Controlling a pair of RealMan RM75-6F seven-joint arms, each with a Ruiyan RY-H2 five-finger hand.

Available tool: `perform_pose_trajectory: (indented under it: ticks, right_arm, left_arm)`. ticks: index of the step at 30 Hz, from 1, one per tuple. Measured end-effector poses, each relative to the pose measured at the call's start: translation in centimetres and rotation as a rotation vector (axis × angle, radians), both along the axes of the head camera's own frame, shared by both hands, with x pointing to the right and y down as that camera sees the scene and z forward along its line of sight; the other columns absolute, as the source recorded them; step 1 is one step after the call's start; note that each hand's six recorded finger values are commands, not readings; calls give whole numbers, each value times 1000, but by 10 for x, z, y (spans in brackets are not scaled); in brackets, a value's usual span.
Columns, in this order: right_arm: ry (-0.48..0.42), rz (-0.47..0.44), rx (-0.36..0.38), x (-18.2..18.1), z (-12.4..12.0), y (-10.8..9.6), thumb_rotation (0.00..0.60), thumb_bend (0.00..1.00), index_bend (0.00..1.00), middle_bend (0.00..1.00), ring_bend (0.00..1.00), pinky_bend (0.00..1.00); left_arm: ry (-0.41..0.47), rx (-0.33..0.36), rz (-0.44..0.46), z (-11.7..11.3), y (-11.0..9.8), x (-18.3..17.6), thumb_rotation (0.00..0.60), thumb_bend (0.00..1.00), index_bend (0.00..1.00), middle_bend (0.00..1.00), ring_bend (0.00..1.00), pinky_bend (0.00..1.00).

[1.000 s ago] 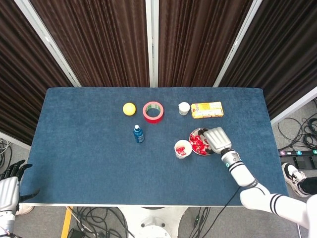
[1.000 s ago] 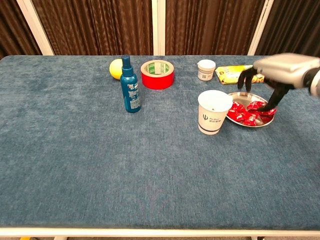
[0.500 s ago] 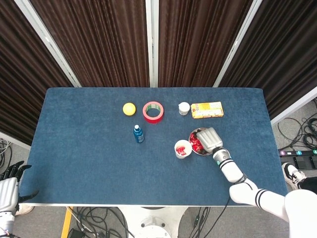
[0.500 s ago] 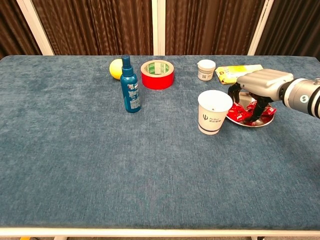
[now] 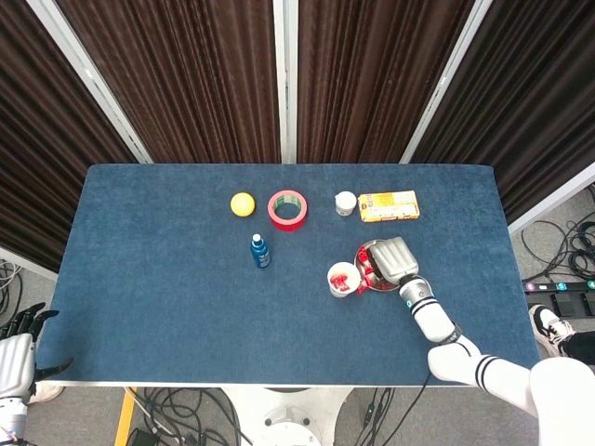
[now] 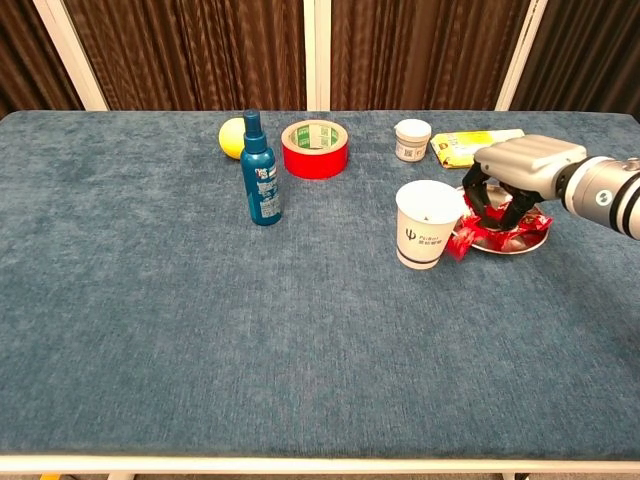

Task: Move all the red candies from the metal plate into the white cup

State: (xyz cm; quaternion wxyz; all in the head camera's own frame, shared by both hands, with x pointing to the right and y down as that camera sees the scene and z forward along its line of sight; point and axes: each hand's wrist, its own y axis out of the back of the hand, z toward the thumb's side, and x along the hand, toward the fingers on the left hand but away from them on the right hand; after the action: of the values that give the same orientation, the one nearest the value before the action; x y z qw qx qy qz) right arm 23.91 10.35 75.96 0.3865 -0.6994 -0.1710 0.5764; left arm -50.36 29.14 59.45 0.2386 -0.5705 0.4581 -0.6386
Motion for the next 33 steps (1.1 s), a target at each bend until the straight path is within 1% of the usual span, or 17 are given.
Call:
perform_pose_trajectory:
  ticks: [5,9,12,15,19,21,24,29,33]
  right_arm:
    - [-22,26,24,6,-11,-5,600,313,631,536,861,1000]
    - [-55,44,51,9,-26,-9,600,313,633,537,860,1000]
    - [-102,51,77,7,-44,-12,600,313,634,537,860,1000]
    - [-168,47,101,-1,-67,-13,600,313,634,536,859,1000]
    - [-257,19,121,-16,-99,-11,600,313,634,534,858,1000]
    - [-282,0,120,-21,-108,-9,600,312,634,529,858,1000]
    - [-299,-27,102,-30,-110,-3,600,311,627,513,856,1000]
    - [-304,-67,59,-49,-99,6,600,311,580,479,854,1000]
    - [-293,-90,46,-56,-94,10,600,311,500,441,849,1000]
  left_arm:
    - [1,3,6,0,-2,1,600,50,296,222,135,190]
    - [0,7,9,-2,-3,2,600,51,296,222,135,190]
    - [0,10,12,-3,-4,3,600,51,296,222,135,190]
    - [1,14,15,-4,-4,4,600,50,296,222,135,190]
    - [0,17,12,-5,-4,3,600,51,296,222,135,190]
    - [0,16,9,-5,-2,3,600,51,296,222,135,190]
    - [0,15,7,-6,-1,2,600,50,296,222,135,190]
    - [1,17,5,-6,-1,1,600,50,296,222,135,190]
    - [0,13,-2,-5,1,-1,600,50,296,222,135,190]
